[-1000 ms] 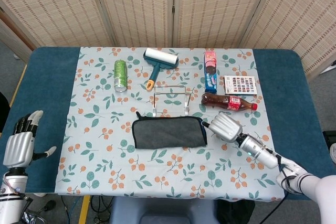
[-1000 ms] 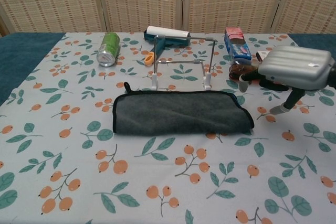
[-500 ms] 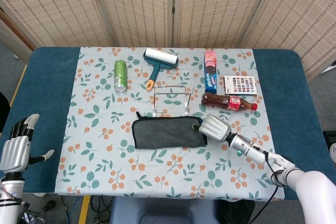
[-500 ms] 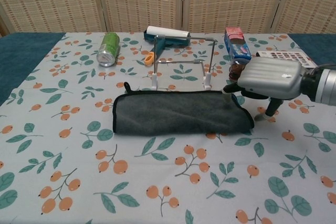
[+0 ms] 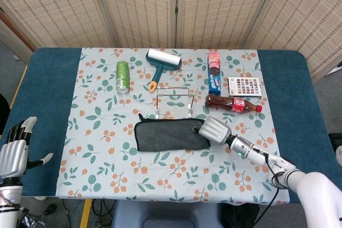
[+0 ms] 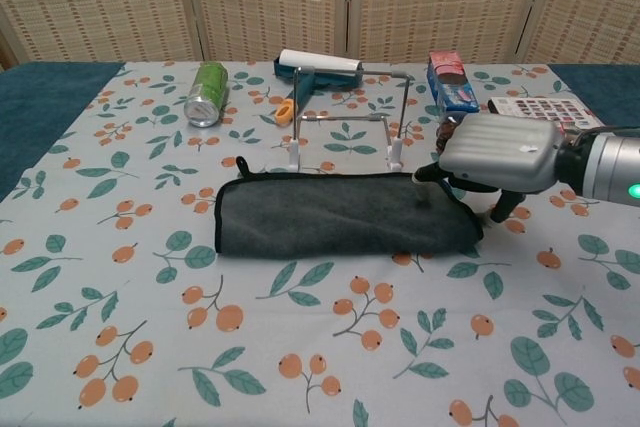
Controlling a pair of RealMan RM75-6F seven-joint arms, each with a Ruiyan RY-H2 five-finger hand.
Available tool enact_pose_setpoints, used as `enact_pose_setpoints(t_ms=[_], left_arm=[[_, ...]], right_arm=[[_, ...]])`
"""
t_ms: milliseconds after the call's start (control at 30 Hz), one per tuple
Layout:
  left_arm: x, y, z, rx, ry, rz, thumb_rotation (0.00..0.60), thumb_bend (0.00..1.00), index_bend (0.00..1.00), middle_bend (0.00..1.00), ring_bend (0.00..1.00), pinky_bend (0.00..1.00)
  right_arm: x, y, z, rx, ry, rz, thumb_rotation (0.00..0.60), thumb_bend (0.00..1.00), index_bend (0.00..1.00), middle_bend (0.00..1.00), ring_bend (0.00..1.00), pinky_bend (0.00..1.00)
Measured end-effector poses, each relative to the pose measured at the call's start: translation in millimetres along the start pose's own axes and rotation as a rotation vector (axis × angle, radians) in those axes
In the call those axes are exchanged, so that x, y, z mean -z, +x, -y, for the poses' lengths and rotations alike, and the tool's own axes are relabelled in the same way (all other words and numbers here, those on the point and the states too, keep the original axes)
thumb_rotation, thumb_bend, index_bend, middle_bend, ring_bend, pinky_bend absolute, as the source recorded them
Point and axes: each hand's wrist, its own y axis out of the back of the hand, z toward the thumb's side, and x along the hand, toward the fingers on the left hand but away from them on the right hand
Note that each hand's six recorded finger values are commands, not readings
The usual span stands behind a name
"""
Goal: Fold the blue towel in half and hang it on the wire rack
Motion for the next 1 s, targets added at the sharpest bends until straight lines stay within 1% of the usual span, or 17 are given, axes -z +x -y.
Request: enact_pose_setpoints(t_ms=[167, 233, 333, 633, 833, 1000], left_arm=[[1.1, -1.7, 0.4, -0.003, -0.006, -0.002, 0.600, 0.00, 0.00, 0.00, 0.00, 0.00], [1.3, -2.1, 0.4, -0.004, -0.011, -0.002, 0.600, 0.00, 0.00, 0.00, 0.00, 0.00], [1.8, -2.4, -0.1, -0.007, -0.016, -0.002, 0.600, 0.00, 0.00, 0.00, 0.00, 0.00], [4.3, -3.5, -1.8, -0.014, -0.026, -0.005, 0.600, 0.00, 0.00, 0.00, 0.00, 0.00], [6.6, -3.8, -6.1, -0.032, -0.034, -0.009, 0.600, 0.00, 0.00, 0.00, 0.00, 0.00], [6.4, -3.6, -8.9, -0.042, -0.032, -0.005, 0.600, 0.00, 0.00, 0.00, 0.00, 0.00]], right_arm=[[-1.4, -2.4, 0.9, -0.008, 0.004, -0.001, 0.600, 0.27, 0.42, 0.86, 0.84, 1.00], [-2.0, -3.2, 1.2, -0.010, 0.005, -0.001, 0.600, 0.27, 0.44, 0.86, 0.84, 1.00], [-2.4, -4.2, 1.3, -0.010, 0.002, 0.000, 0.600, 0.30, 0.47, 0.86, 0.84, 1.00], [-4.3, -8.0, 3.2, -0.006, -0.015, 0.005, 0.600, 0.38, 0.64, 0.88, 0.85, 1.00], [-4.2, -7.7, -4.6, 0.039, -0.039, 0.013, 0.600, 0.47, 0.76, 0.90, 0.87, 1.00], [0.7, -4.2, -20.8, 0.109, -0.072, 0.035, 0.600, 0.50, 0.80, 0.91, 0.87, 1.00]])
